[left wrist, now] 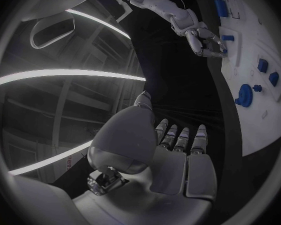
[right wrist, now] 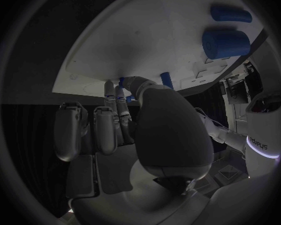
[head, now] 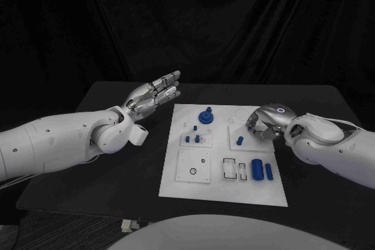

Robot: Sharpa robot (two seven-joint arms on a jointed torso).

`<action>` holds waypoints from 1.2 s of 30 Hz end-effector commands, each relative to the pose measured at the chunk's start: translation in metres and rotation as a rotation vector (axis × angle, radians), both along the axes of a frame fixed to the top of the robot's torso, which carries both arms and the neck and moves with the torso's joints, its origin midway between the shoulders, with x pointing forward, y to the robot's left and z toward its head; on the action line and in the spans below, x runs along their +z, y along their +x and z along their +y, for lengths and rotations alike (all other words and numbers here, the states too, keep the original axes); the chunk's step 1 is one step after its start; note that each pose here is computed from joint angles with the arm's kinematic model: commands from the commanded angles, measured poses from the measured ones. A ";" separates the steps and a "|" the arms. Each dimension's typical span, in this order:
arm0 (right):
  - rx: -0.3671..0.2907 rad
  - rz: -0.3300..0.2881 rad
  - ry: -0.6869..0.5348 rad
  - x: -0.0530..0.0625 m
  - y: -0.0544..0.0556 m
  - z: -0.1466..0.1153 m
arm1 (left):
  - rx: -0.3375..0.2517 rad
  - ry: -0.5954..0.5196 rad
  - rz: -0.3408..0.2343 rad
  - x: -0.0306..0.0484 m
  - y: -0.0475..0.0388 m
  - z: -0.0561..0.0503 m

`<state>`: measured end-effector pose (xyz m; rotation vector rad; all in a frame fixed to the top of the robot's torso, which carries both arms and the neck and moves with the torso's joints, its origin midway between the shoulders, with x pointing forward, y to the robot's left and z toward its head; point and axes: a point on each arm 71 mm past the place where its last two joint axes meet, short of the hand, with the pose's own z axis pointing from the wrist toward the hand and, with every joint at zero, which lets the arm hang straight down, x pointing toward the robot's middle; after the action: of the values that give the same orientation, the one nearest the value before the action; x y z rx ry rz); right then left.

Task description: Assemble the parts on the task board

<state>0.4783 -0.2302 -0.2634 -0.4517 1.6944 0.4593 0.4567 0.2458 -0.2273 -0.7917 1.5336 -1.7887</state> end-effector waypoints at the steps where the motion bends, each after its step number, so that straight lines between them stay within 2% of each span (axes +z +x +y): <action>1: -0.007 0.012 0.003 -0.004 0.000 -0.001 | -0.013 -0.022 0.006 -0.0003 -0.0007 -0.002; 12: 0.000 0.014 0.014 -0.007 -0.001 0.001 | -0.015 -0.019 0.013 -0.0035 -0.0003 -0.004; 36: -0.002 -0.028 0.072 -0.002 -0.002 -0.001 | -0.019 -0.004 0.036 -0.0092 0.0016 -0.006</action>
<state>0.4769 -0.2301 -0.2654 -0.4183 1.6621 0.5026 0.4586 0.2416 -0.2366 -0.8098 1.5679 -1.7808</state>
